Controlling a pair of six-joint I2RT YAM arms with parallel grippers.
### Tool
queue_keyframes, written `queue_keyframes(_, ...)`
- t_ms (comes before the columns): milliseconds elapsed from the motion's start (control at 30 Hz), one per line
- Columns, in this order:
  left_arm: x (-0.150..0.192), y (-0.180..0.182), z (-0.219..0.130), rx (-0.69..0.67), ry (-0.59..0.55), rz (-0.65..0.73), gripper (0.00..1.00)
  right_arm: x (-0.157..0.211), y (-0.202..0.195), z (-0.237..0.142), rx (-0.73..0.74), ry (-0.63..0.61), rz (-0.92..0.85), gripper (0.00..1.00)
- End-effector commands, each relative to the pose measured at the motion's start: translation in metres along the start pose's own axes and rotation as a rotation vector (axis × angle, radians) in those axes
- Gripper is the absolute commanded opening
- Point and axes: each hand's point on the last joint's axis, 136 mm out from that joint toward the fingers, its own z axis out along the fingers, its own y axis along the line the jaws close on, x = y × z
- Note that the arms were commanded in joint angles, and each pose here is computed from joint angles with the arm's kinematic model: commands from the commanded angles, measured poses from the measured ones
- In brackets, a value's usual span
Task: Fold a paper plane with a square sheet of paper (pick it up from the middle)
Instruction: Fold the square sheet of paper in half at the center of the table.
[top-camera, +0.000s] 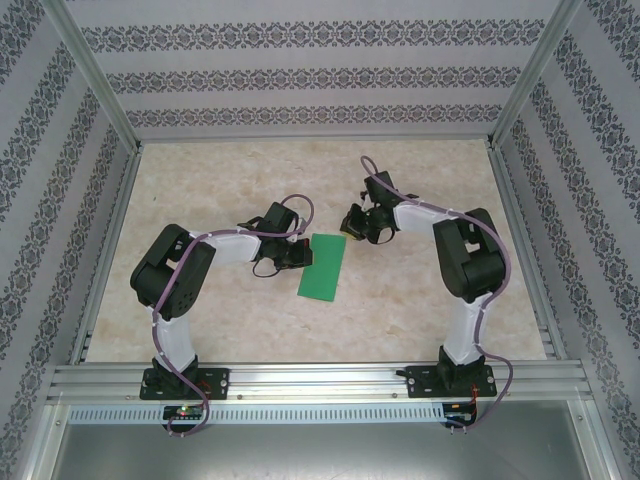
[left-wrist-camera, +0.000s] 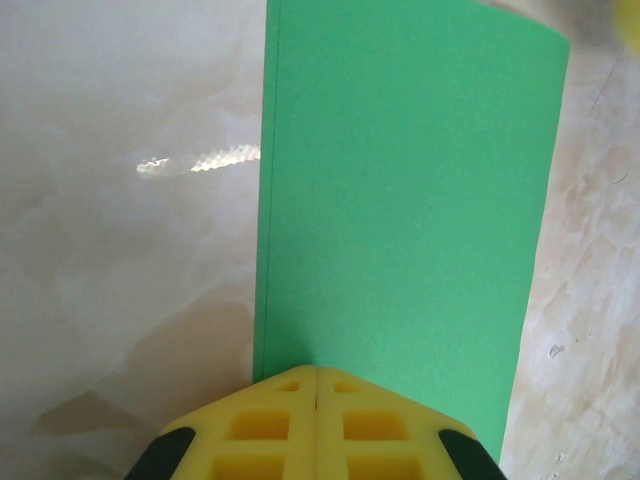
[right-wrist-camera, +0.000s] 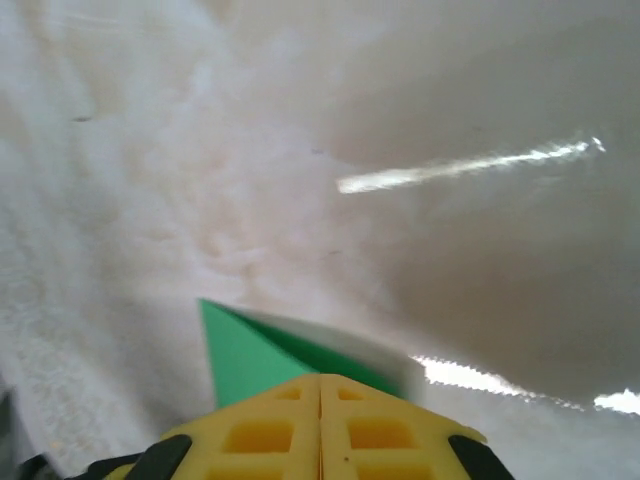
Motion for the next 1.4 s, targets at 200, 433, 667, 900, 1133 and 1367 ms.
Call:
queue_keyframes(200, 0.043, 0.045, 0.014, -0.168, 0.132, -0.041, 0.00, 0.022, 0.006, 0.008, -0.048, 0.023, 0.001, 0.08)
queue_keyframes(433, 0.044, 0.046, 0.014, -0.171, 0.135, -0.042, 0.00, 0.037, -0.037, 0.030, 0.070, 0.055, 0.043, 0.08)
queue_keyframes(667, 0.045, 0.046, 0.014, -0.168, 0.135, -0.046, 0.00, 0.027, -0.017, 0.012, 0.011, 0.033, 0.021, 0.08)
queue_keyframes(900, 0.044, 0.044, 0.013, -0.165, 0.136, -0.040, 0.00, 0.008, 0.000, 0.004, -0.034, 0.005, 0.018, 0.08)
queue_keyframes(1133, 0.044, 0.043, 0.013, -0.160, 0.135, -0.040, 0.00, 0.016, -0.028, 0.030, 0.023, 0.044, 0.064, 0.08)
queue_keyframes(1367, 0.044, 0.043, 0.012, -0.163, 0.137, -0.034, 0.00, 0.015, -0.028, 0.027, 0.009, 0.038, 0.070, 0.08)
